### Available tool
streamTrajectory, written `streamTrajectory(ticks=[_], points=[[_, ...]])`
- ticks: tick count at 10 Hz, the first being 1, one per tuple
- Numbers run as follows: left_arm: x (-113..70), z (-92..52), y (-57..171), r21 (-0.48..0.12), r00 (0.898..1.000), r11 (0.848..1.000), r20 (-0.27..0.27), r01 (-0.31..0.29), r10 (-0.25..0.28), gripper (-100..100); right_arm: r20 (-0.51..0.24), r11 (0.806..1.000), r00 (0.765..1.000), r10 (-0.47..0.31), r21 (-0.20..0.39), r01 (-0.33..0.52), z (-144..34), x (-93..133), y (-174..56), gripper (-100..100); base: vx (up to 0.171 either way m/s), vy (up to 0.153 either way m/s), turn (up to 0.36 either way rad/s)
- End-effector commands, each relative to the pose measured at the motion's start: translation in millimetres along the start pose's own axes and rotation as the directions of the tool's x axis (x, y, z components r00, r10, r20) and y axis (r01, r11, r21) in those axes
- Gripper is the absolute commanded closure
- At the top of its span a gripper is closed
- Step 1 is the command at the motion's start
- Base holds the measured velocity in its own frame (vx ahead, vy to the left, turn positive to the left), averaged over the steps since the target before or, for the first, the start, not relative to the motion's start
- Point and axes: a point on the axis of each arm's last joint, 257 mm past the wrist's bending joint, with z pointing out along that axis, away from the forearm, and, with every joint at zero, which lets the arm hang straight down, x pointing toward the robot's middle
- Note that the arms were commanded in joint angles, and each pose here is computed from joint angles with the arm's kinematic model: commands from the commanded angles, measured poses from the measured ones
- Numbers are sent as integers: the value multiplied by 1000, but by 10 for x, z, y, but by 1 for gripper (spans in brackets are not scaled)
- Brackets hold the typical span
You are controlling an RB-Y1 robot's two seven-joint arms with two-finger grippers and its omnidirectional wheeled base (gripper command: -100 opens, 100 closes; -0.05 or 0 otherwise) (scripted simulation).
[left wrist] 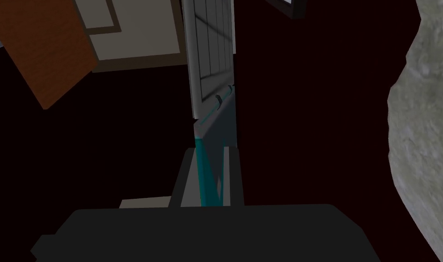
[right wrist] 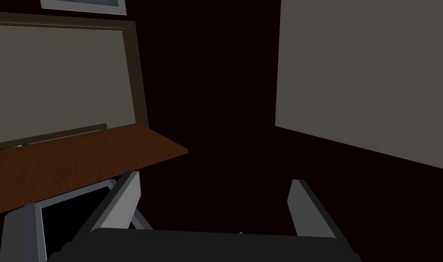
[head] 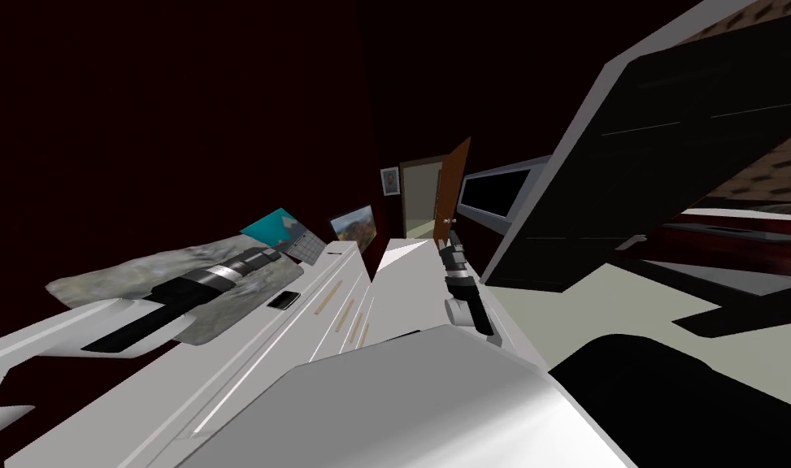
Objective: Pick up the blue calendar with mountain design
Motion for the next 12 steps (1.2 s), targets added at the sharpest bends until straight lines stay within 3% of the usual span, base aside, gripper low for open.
streamTrajectory(ticks=[1, 2, 3, 4, 6, 7, 8, 10, 12], points=[[43, -56, -166, 33, 1000, 999, -15, -1, 1, 100, 0, 1000, 1000, 0, 0, 0, 0, 0, 0, 0, 25, 1, -42], [169, -120, -156, 26, 999, 1000, -41, 8, -7, 100, 0, 1000, 1000, 0, 0, 0, 0, 0, 0, 0, -6, 0, -17], [-60, -131, -229, 33, 1000, 999, -15, -13, 13, 100, 0, 1000, 1000, 0, 0, 0, 0, 0, 0, 0, 91, -22, 196], [-78, -174, -297, 43, 1000, 999, -18, -19, 20, 100, 0, 1000, 1000, 0, 0, 0, -1, -1, -1, 0, 141, -34, 139], [60, -245, -526, 81, 999, 997, -51, -8, 13, 100, 0, 1000, 1000, 0, 0, 0, 0, 0, 0, 0, 55, -8, -24], [127, -280, -505, 74, 998, 997, -66, -3, 8, 100, 0, 1000, 1000, 0, 0, 0, 0, 0, 0, 0, -4, 8, -14], [-31, -264, -609, 88, 998, 996, -51, -16, 21, 100, 0, 1000, 1000, 0, 0, 0, 0, 0, 0, 0, 102, -11, 196], [-108, -319, -771, 115, 998, 993, -47, -33, 39, 100, 0, 1000, 1000, 0, 0, 0, 0, 0, 0, 0, 113, -22, 57], [72, -403, -921, 136, 996, 991, -90, -12, 24, 100, 0, 1000, 1000, 0, 0, 0, 0, 0, 0, 0, 10, 0, -17]])
